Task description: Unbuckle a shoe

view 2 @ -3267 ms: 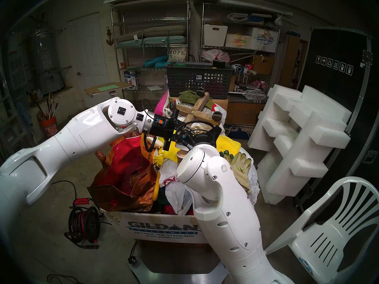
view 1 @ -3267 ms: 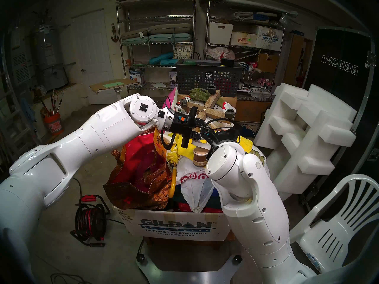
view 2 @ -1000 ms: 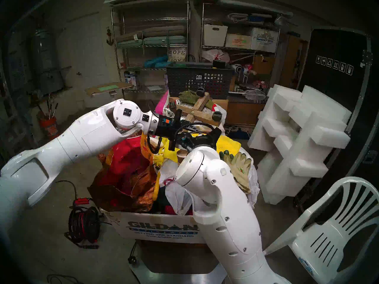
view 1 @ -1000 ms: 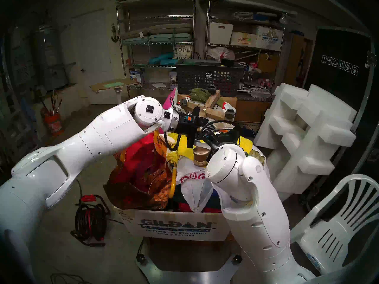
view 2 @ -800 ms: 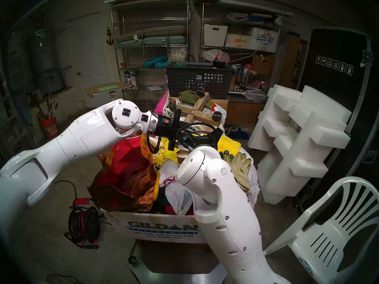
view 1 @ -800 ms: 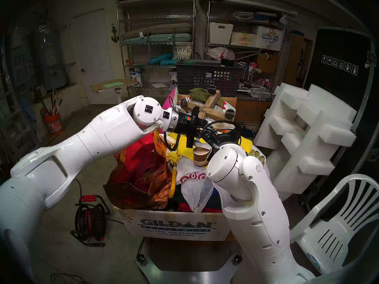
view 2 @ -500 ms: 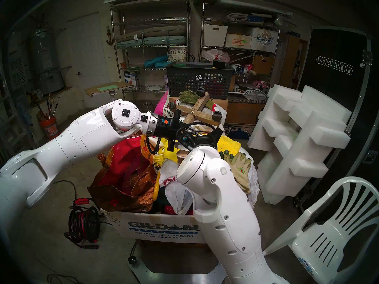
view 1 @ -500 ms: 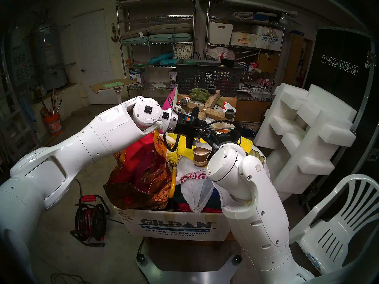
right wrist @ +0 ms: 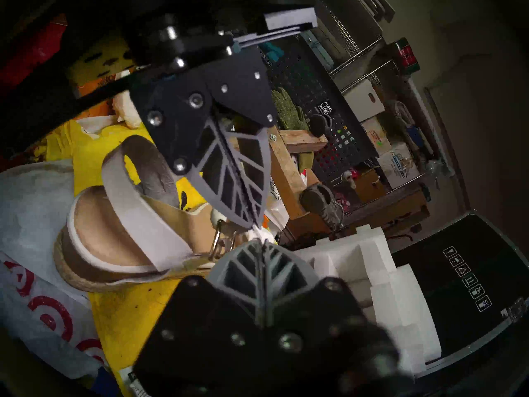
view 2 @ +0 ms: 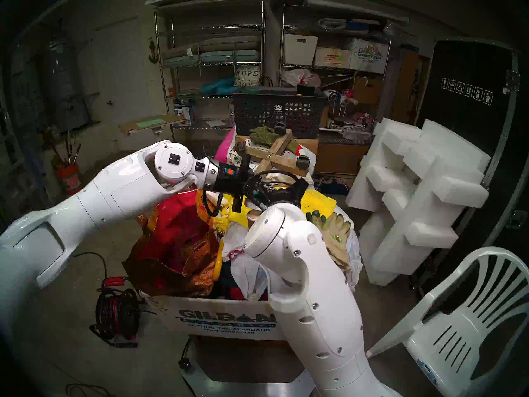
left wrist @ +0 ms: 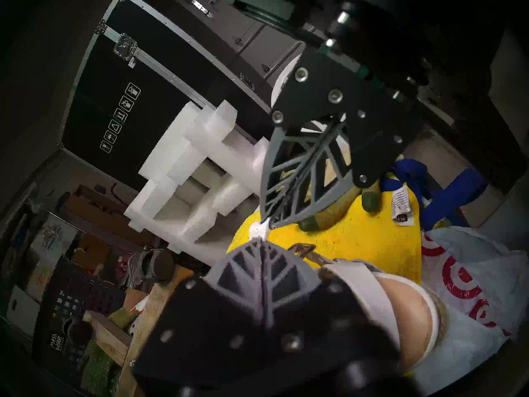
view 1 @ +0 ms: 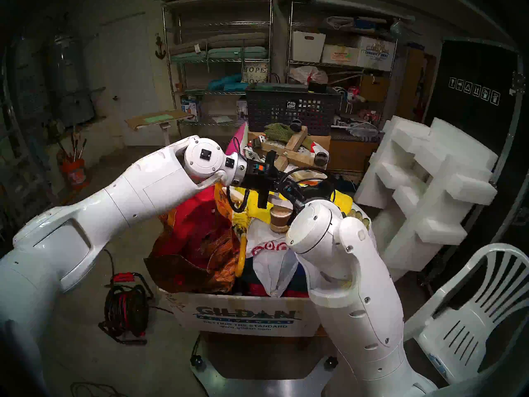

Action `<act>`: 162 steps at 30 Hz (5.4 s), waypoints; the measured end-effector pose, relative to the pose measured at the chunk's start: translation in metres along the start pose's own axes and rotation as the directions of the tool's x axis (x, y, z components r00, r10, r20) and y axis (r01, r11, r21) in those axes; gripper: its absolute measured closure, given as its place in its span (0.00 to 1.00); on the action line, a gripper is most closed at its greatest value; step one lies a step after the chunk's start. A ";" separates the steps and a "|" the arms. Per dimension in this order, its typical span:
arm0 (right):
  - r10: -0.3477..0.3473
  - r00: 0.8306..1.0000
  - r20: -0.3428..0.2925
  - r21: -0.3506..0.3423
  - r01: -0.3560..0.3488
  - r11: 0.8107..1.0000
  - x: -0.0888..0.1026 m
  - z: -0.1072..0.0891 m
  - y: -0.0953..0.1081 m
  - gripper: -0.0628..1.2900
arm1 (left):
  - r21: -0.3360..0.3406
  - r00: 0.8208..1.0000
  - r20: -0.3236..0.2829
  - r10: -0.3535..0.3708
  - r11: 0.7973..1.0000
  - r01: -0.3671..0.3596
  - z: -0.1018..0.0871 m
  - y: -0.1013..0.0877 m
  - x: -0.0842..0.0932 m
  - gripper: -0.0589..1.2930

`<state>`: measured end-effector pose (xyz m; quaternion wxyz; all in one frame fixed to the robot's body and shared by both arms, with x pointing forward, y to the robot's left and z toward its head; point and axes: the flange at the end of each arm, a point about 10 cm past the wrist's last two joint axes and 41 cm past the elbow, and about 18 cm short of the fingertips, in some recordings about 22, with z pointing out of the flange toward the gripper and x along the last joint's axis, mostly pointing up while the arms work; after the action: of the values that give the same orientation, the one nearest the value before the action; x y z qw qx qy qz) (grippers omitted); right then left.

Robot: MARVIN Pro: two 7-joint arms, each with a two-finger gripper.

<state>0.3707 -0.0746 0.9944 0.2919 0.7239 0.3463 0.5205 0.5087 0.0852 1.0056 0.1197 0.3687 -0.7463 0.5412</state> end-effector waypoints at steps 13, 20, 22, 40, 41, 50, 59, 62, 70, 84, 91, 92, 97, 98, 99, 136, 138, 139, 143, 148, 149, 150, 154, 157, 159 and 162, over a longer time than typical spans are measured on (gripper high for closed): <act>0.053 0.998 -0.017 0.048 -0.052 0.997 -0.003 -0.013 0.004 0.72 | 0.022 1.000 0.012 0.004 1.000 -0.005 0.003 0.004 -0.004 0.97; 0.088 0.996 -0.005 0.076 -0.087 0.993 -0.011 -0.016 0.005 0.77 | 0.047 1.000 0.008 0.013 0.999 -0.013 0.004 0.003 -0.002 0.97; 0.096 0.995 -0.002 0.081 -0.095 0.992 -0.013 -0.016 0.004 0.77 | 0.054 1.000 0.005 0.014 0.998 -0.015 0.004 0.002 -0.001 0.97; 0.122 0.992 -0.017 0.114 -0.119 0.986 -0.002 0.001 -0.014 0.70 | 0.073 1.000 0.003 0.011 0.997 -0.011 -0.002 0.002 0.001 0.97; 0.122 0.992 -0.017 0.111 -0.120 0.987 -0.002 0.002 -0.014 0.70 | 0.073 1.000 0.003 0.011 0.997 -0.011 -0.003 0.002 0.001 0.97; 0.134 0.991 -0.028 0.053 -0.133 0.990 0.002 0.005 -0.009 0.67 | 0.073 1.000 0.004 0.009 0.997 -0.009 -0.004 0.003 0.000 0.97; 0.176 0.984 -0.028 0.052 -0.174 0.983 0.001 0.011 -0.005 0.62 | 0.076 1.000 0.005 0.007 0.997 -0.007 -0.005 0.003 0.000 0.97; 0.186 0.982 -0.025 0.057 -0.185 0.981 0.000 0.014 -0.005 0.59 | 0.077 1.000 0.005 0.006 0.997 -0.006 -0.005 0.003 -0.001 0.97; 0.192 0.981 -0.019 0.067 -0.190 0.979 0.000 0.018 -0.009 0.58 | 0.079 1.000 0.006 0.003 0.997 -0.004 -0.006 0.004 -0.002 0.97; 0.225 0.974 -0.014 0.093 -0.223 0.970 -0.003 0.023 -0.008 0.62 | 0.081 1.000 0.005 0.001 0.997 -0.001 -0.007 0.005 -0.003 0.97; 0.297 0.955 -0.023 0.128 -0.291 0.948 -0.005 0.025 -0.001 0.63 | 0.081 1.000 0.004 0.002 0.997 -0.002 -0.008 0.005 -0.002 0.97; 0.309 0.950 -0.028 0.134 -0.303 0.943 -0.005 0.024 0.000 0.64 | 0.081 1.000 0.003 0.002 0.997 -0.003 -0.008 0.005 -0.002 0.97; 0.359 0.932 -0.059 0.152 -0.347 0.926 -0.003 0.016 0.007 0.66 | 0.082 1.000 0.003 0.003 0.997 -0.003 -0.008 0.005 -0.002 0.97; 0.365 0.929 -0.063 0.153 -0.353 0.923 -0.003 0.014 0.008 0.67 | 0.082 1.000 0.003 0.003 0.997 -0.003 -0.008 0.005 -0.002 0.97; 0.370 0.927 -0.066 0.153 -0.357 0.922 -0.003 0.013 0.008 0.68 | 0.082 1.000 0.003 0.003 0.997 -0.003 -0.008 0.005 -0.002 0.97; 0.434 0.900 -0.043 0.121 -0.427 0.896 -0.012 0.019 0.001 0.74 | 0.085 1.000 0.004 -0.002 0.996 0.001 -0.007 0.004 -0.007 0.97; 0.436 0.899 -0.043 0.119 -0.429 0.895 -0.012 0.019 0.001 0.74 | 0.085 1.000 0.004 -0.001 0.996 0.001 -0.007 0.004 -0.007 0.97; 0.439 0.898 -0.042 0.118 -0.431 0.894 -0.013 0.020 0.002 0.74 | 0.085 1.000 0.003 -0.001 0.996 0.001 -0.007 0.004 -0.007 0.97; 0.443 0.896 -0.040 0.123 -0.435 0.892 -0.013 0.021 0.001 0.74 | 0.085 1.000 0.002 -0.001 0.996 0.000 -0.006 0.004 -0.006 0.97; 0.448 0.893 -0.042 0.133 -0.439 0.889 -0.011 0.022 0.000 0.74 | 0.084 1.000 -0.001 0.002 0.996 -0.002 -0.006 0.004 -0.005 0.97; 0.448 0.893 -0.042 0.134 -0.439 0.888 -0.011 0.022 0.000 0.74 | 0.084 1.000 -0.001 0.002 0.996 -0.002 -0.006 0.004 -0.005 0.97; 0.448 0.893 -0.042 0.135 -0.439 0.888 -0.011 0.022 -0.001 0.74 | 0.084 1.000 -0.001 0.003 0.996 -0.002 -0.006 0.004 -0.005 0.97; 0.447 0.894 -0.041 0.135 -0.438 0.889 -0.011 0.022 -0.002 0.74 | 0.085 1.000 -0.003 0.006 0.996 -0.006 -0.007 0.005 -0.004 0.97; 0.445 0.895 -0.040 0.132 -0.437 0.890 -0.011 0.022 -0.002 0.74 | 0.085 1.000 -0.004 0.009 0.996 -0.009 -0.008 0.005 -0.003 0.97; 0.444 0.895 -0.039 0.129 -0.436 0.891 -0.011 0.023 -0.002 0.74 | 0.085 1.000 -0.004 0.011 0.996 -0.011 -0.009 0.005 -0.002 0.97; 0.441 0.897 -0.038 0.124 -0.433 0.893 -0.011 0.023 -0.002 0.72 | 0.084 1.000 -0.005 0.013 0.996 -0.013 -0.010 0.006 -0.001 0.97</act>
<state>0.3897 -0.0835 0.9798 0.1147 0.7811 0.2129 0.5757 0.5036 0.0956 1.0046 0.1025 0.3670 -0.7248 0.5739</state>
